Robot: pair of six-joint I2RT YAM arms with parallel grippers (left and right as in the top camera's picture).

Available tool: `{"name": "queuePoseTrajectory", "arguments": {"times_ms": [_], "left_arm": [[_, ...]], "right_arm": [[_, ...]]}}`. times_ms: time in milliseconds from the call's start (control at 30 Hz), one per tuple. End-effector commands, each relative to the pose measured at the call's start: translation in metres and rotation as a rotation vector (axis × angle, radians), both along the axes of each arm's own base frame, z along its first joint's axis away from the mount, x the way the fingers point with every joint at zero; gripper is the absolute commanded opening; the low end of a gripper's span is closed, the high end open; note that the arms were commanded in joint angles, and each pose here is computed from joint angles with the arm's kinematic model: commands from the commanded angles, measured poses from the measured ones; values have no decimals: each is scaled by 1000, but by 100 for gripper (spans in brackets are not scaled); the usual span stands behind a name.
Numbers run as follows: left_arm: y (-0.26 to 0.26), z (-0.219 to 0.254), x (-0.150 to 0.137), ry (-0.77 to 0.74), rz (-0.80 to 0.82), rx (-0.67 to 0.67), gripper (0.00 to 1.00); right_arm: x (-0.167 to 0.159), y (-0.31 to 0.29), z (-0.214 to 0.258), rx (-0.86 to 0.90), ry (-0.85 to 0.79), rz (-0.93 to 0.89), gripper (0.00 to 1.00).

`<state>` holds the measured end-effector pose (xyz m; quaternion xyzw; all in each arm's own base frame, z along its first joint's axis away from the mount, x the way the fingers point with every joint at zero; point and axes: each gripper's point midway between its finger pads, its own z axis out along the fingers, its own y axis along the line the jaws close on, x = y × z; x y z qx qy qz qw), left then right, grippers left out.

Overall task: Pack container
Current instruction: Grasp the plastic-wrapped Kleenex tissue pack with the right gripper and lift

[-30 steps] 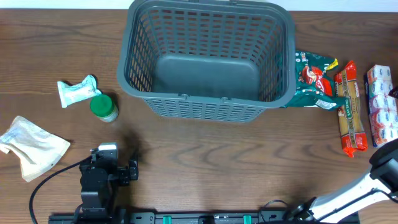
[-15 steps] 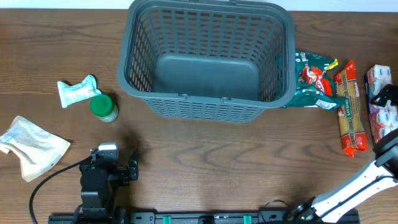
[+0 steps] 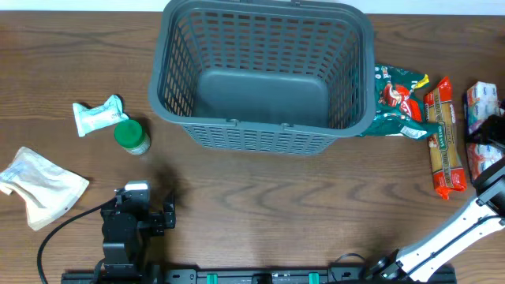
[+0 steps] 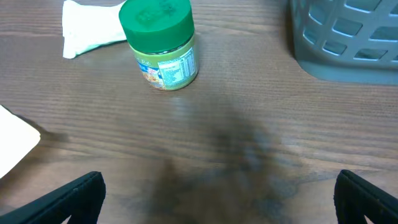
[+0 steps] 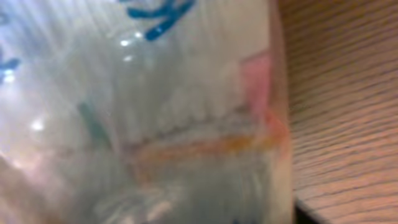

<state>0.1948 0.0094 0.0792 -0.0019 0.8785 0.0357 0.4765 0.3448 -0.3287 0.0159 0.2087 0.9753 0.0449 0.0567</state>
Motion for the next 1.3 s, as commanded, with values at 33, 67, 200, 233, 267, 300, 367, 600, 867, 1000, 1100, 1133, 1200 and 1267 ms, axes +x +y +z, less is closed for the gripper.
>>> {"name": "queuePoseTrajectory", "arguments": {"times_ms": [33,67,200,233,267,300,367,600,867,1000,1100,1133,1200,1267], "left_arm": [[5,-2,0,2,21,18,99],[5,-2,0,2,21,18,99],[5,-2,0,2,21,18,99],[5,-2,0,2,21,18,99],[5,-2,0,2,22,17,99],[5,-2,0,2,21,18,99],[5,-2,0,2,21,18,99],[5,-2,0,2,21,18,98],[5,-2,0,2,21,18,99],[5,-2,0,2,21,18,99],[5,-2,0,2,21,18,98],[5,-2,0,2,21,18,99],[5,-2,0,2,22,17,99],[5,-2,0,2,21,18,99]], "right_arm": [[4,6,-2,26,0,-9,1],[3,7,-2,29,3,-16,1],[6,12,-1,58,-8,-53,1],[7,15,0,70,-15,-51,1],[8,16,2,73,-18,-50,1],[8,16,5,70,-21,-48,1],[12,18,13,62,-40,-41,1],[33,15,83,-39,-167,-51,1],[36,40,206,-191,-355,-20,1],[33,81,277,-273,-479,46,1],[29,130,333,-325,-600,134,1],[28,151,354,-345,-652,177,1],[25,189,386,-368,-746,249,1],[21,227,415,-366,-835,309,1]]}}
